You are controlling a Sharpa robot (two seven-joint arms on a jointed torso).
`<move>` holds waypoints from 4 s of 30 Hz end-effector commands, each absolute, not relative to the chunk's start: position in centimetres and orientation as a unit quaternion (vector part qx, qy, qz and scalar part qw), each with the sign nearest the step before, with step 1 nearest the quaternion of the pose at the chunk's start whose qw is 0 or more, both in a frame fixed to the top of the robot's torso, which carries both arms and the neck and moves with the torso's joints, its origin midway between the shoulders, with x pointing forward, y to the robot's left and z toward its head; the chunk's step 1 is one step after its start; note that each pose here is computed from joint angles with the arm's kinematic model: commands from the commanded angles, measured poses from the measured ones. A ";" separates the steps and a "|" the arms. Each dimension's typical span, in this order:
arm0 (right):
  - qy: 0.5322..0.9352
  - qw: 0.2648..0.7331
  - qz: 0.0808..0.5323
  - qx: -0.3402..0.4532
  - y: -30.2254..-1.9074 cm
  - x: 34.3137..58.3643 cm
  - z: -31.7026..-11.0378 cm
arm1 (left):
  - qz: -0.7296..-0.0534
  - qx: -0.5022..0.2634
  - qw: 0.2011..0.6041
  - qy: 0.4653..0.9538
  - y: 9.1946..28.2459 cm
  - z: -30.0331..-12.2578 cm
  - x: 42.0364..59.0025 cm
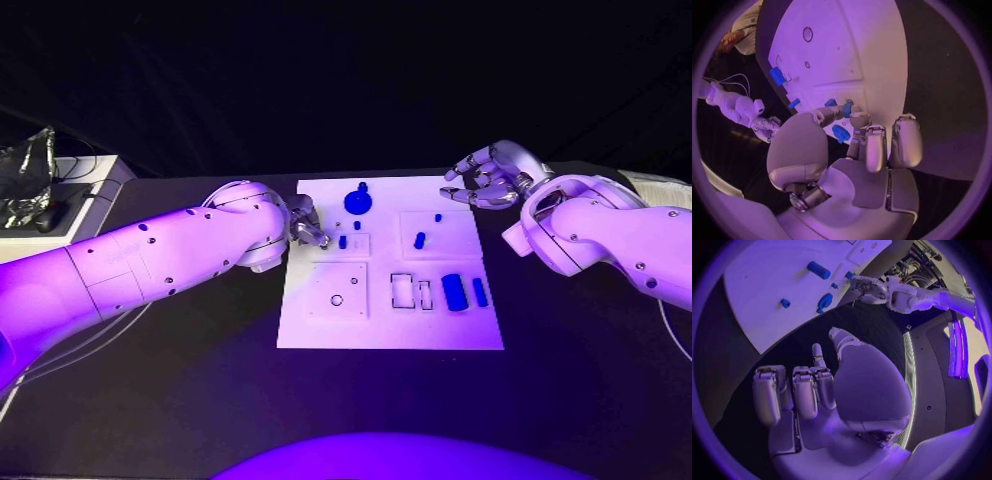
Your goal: Assemble the parts on the task board
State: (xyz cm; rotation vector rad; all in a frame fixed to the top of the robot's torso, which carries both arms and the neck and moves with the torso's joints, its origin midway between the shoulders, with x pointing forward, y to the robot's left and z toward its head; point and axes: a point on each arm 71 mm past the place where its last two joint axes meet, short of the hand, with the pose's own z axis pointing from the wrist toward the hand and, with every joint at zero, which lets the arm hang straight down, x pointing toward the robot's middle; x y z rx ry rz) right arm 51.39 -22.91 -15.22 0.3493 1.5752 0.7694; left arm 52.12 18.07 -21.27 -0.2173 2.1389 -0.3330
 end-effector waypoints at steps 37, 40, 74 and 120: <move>0.688 0.626 0.338 0.143 -22.8 51.3 -15.2 | -0.095 -0.075 0.413 0.903 18.8 -23.6 51.6; 0.688 0.626 0.339 0.143 -22.8 51.3 -15.2 | -0.095 -0.076 0.414 0.902 18.8 -23.6 51.6; 0.688 0.626 0.339 0.143 -22.8 51.3 -15.2 | -0.081 -0.056 0.407 0.908 18.9 -23.7 51.6; 0.688 0.626 0.339 0.142 -22.7 51.3 -15.2 | -0.088 -0.047 0.382 0.919 18.6 -22.8 52.0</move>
